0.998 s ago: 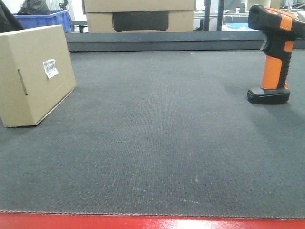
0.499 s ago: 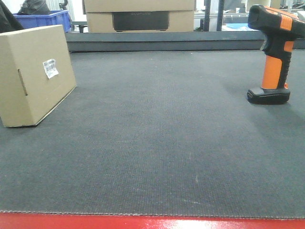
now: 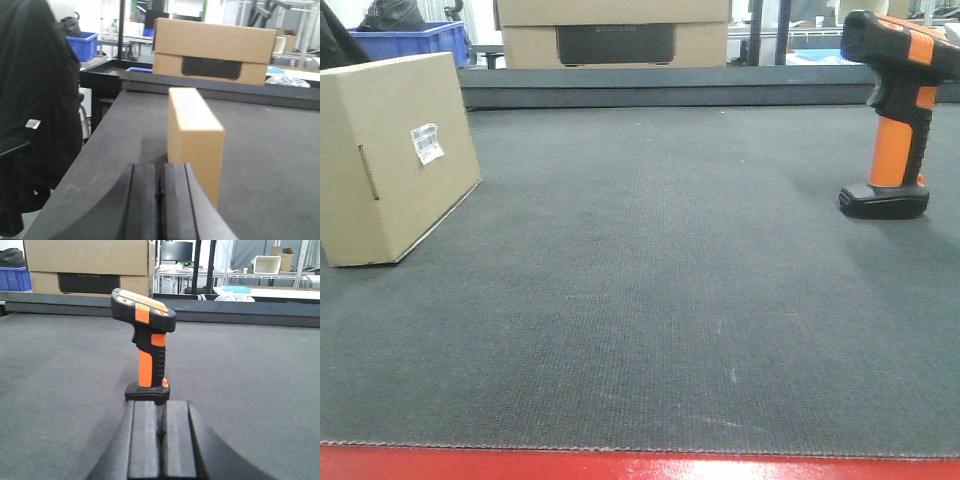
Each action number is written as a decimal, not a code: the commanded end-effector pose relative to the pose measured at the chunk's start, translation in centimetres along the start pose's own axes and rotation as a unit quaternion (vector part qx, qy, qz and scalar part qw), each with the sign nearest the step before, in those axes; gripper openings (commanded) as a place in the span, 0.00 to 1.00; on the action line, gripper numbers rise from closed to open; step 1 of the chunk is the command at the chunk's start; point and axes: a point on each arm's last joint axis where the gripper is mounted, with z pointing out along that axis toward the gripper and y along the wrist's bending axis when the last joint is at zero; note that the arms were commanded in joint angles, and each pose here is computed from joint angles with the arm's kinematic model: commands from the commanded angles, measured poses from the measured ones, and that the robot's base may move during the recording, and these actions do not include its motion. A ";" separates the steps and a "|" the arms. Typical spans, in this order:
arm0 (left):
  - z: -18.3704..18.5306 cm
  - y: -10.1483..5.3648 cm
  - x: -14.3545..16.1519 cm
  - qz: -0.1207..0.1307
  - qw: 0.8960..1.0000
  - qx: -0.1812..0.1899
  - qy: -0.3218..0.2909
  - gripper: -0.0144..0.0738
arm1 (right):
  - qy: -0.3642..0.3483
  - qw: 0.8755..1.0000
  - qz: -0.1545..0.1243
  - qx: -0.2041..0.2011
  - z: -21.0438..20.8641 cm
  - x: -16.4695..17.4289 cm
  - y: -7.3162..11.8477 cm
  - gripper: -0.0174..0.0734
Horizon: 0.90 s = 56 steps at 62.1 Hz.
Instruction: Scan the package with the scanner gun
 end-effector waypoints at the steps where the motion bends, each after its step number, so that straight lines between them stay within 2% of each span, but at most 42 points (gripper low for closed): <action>1: -0.5 0.1 0.9 0.001 1.000 -0.003 -0.015 0.04 | -0.013 1.000 -0.001 0.003 0.0 -0.2 0.0 0.01; 9: -0.7 0.2 2.0 0.001 1.000 -0.004 -0.020 0.04 | -0.013 1.000 -0.001 0.003 0.0 -0.2 0.0 0.01; 11: -0.7 0.2 2.3 0.002 1.000 -0.007 -0.003 0.04 | -0.013 1.000 -0.001 0.003 0.0 -0.2 0.0 0.01; 56: -0.7 0.2 2.4 0.002 1.000 -0.007 0.001 0.04 | -0.013 1.000 -0.001 0.003 0.0 -0.2 0.0 0.01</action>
